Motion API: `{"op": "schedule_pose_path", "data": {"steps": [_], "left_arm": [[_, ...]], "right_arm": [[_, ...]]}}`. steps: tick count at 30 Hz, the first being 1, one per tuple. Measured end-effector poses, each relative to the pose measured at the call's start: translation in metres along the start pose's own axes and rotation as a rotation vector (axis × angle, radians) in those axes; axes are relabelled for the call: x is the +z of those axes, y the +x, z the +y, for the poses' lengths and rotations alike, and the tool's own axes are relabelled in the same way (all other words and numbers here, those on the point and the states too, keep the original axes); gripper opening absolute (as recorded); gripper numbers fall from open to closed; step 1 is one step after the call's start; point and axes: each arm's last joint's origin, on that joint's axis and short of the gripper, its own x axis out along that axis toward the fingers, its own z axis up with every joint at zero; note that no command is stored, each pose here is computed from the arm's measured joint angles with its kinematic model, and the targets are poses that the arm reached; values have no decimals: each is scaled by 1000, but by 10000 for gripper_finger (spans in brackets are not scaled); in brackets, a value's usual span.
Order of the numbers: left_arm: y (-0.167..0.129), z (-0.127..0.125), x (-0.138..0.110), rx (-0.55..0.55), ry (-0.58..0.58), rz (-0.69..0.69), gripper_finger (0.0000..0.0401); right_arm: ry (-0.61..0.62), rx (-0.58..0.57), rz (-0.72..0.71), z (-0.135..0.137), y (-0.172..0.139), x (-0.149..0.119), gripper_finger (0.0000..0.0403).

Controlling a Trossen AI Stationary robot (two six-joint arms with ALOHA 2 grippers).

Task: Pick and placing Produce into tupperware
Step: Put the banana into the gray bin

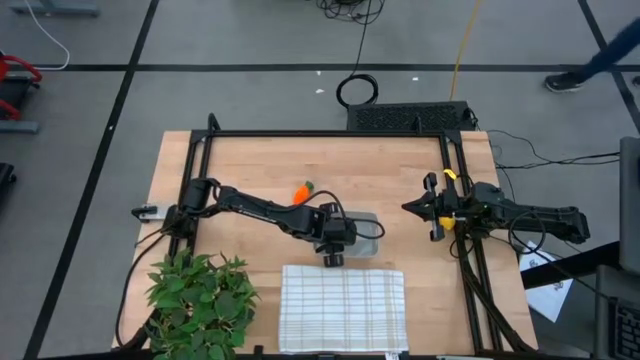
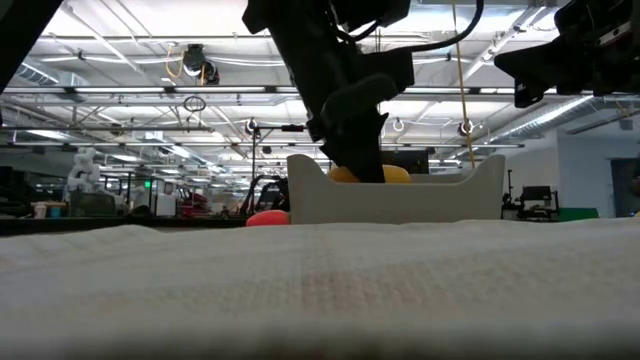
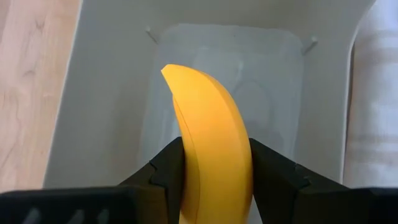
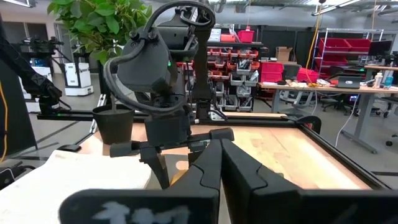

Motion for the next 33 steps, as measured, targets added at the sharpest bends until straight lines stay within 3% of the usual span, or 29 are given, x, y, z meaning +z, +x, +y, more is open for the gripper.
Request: {"op": "schedule_pose_path", "data": {"steps": [20, 33], "left_arm": [[0, -1, 2, -31, 82, -16, 145], [18, 1, -2, -76, 71, 7, 145]], "right_arm": [[0, 0, 0, 0, 0, 0, 0], [0, 0, 3, 0, 0, 0, 0]]}}
